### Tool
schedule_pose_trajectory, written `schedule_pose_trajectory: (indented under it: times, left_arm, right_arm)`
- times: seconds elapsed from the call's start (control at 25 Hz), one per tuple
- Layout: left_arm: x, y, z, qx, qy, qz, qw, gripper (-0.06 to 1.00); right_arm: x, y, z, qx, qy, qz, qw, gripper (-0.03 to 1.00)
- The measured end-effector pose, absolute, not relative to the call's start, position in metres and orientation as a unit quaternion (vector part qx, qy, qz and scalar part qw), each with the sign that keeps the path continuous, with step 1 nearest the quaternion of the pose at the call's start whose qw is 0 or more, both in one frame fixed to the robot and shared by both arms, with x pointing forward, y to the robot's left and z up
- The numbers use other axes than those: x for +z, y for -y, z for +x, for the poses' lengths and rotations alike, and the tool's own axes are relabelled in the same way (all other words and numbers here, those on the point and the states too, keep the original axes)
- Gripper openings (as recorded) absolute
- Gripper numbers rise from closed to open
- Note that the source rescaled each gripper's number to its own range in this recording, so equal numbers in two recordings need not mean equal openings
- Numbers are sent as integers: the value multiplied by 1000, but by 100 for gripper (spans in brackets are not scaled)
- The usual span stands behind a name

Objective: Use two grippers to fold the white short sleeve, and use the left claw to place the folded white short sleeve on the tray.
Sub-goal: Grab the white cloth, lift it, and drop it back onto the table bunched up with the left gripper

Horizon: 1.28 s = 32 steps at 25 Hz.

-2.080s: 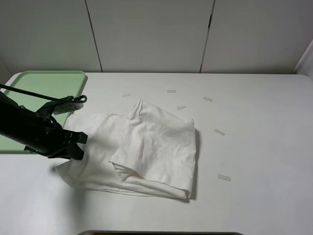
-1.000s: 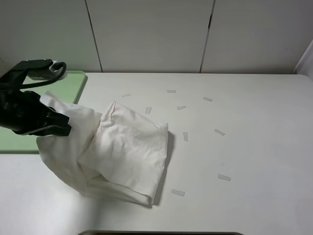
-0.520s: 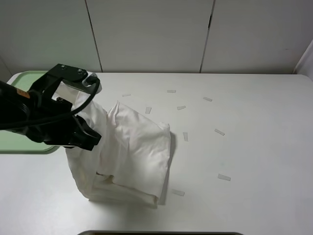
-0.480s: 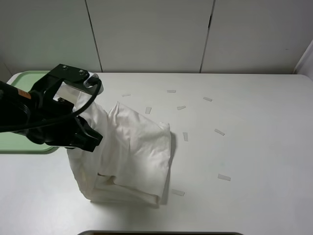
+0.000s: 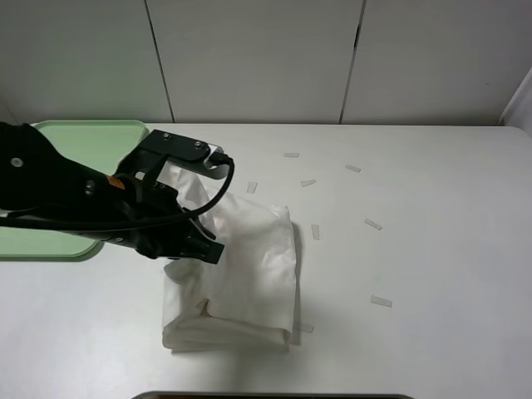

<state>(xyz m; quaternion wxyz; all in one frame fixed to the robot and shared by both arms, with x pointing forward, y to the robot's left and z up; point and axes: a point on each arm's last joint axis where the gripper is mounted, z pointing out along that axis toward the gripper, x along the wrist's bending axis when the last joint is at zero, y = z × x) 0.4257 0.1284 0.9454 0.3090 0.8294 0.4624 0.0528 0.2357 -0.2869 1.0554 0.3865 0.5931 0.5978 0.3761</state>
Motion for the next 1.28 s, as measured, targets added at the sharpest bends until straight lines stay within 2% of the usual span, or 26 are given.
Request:
schedule_pose_trajectory:
  times: [0.24,0.36,0.84,0.96,1.04,1.16,1.28]
  left_arm:
    - [940,-105,436,56,-457,830,316,6]
    - [934,-78,448,54,-448,832,322,6]
    - [904,-43,461,57,-454,832,313,7]
    - [908,-36,461,71,-448,828,330,15]
    - [911,-32,461,85,-442,823,346,27]
    - [915,-25,460,107,-433,816,367,49]
    - [917,-21,458,122,-426,811,382,59]
  right_arm:
    - [1055,287,236,376,-598,593,387,100]
    - [1055,287,236,376,-598,593,387,100]
    - [1055,287,236,376,-598,593,387,100]
    - [1055,287,236,376,-598,593,387,100]
    - [1055,287,236,376,-598,593,387,100]
    - [1055,287,236,376,-598,593,387,100]
    - [1055,287,236,376,-598,593,387,100]
